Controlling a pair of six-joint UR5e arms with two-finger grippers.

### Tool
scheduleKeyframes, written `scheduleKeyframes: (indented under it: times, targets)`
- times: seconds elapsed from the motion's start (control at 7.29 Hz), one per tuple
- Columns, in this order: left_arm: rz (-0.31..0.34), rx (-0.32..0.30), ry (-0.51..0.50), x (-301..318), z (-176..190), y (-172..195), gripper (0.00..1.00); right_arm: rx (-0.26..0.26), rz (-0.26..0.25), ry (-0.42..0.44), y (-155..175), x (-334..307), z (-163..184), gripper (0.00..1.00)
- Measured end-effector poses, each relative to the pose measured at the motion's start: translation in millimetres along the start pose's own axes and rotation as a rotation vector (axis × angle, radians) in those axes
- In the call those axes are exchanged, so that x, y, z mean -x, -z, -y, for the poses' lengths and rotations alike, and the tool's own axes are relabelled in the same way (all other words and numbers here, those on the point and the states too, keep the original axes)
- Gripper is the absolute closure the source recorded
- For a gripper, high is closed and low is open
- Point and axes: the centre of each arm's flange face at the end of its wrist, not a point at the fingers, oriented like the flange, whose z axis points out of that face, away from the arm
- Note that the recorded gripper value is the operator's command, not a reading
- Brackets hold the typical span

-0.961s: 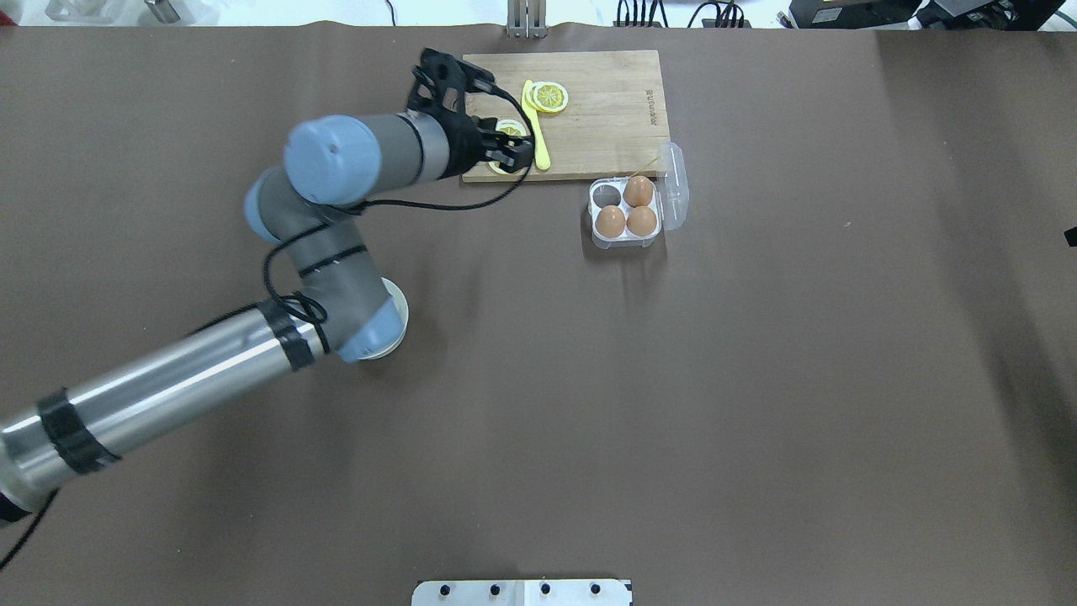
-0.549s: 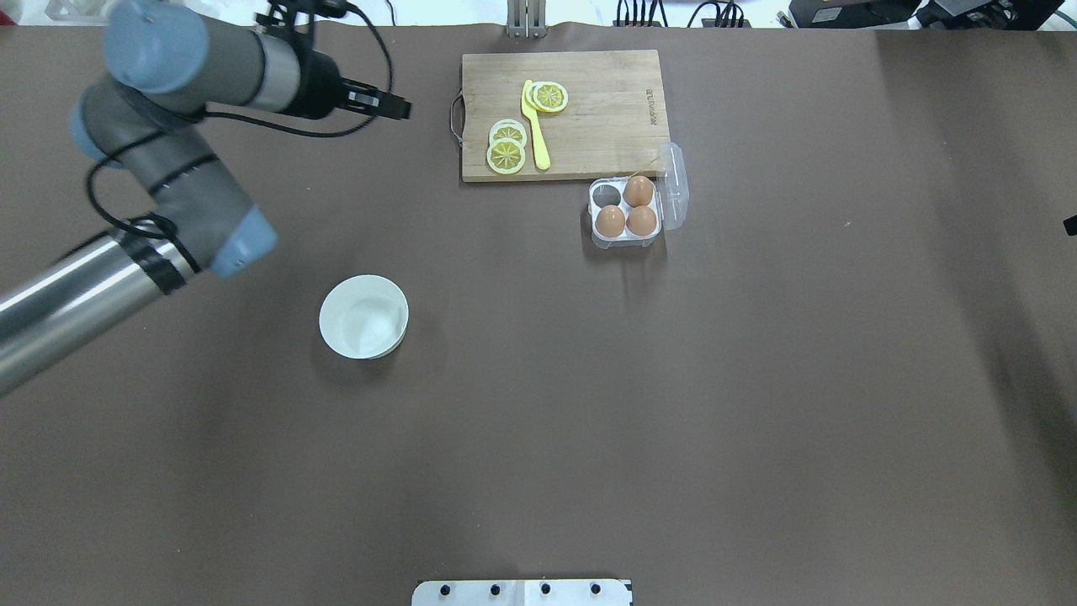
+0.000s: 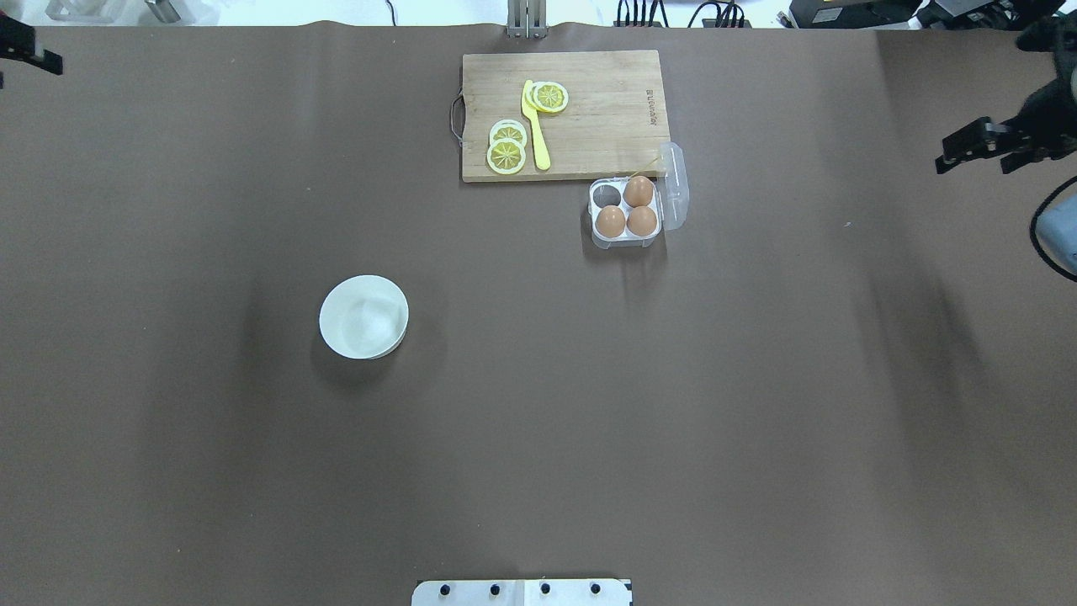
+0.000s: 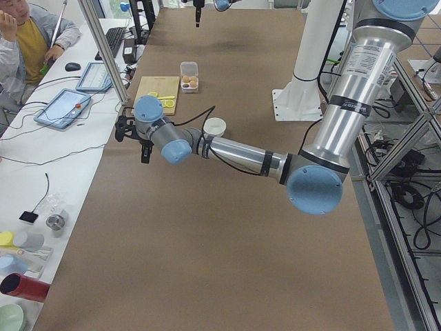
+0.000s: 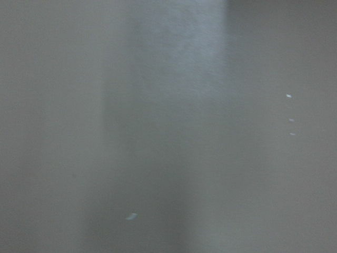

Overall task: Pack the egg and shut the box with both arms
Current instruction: 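Move the right gripper to the open lid of the egg box, then push the clear lid down over the eggs with the right gripper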

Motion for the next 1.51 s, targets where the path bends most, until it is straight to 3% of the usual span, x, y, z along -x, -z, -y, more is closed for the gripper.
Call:
scheduleKeyframes:
  times: [0.14,0.41,0.69,1.1,1.51]
  targets:
    - [0.017,0.0,-0.005,25.4,-12.4,7.2,0.02,-0.014,0.004,-0.027,-13.9,65.7,7.0,0.99]
    - [0.032,0.002,-0.023,54.6,-26.8,16.4,0.02,-0.043,0.007,-0.09,-39.0,173.0,3.3,1.0]
    - [0.042,-0.007,-0.036,74.3,-35.1,28.0,0.02,-0.049,0.026,-0.124,-49.3,235.3,3.4,1.0]
    - [0.041,-0.02,-0.042,79.6,-49.6,42.1,0.02,-0.036,0.1,-0.218,-44.6,337.9,7.0,1.0]
    - [0.053,-0.005,-0.018,65.7,-54.0,53.2,0.02,0.0,0.164,-0.24,-19.5,359.3,13.8,1.0]
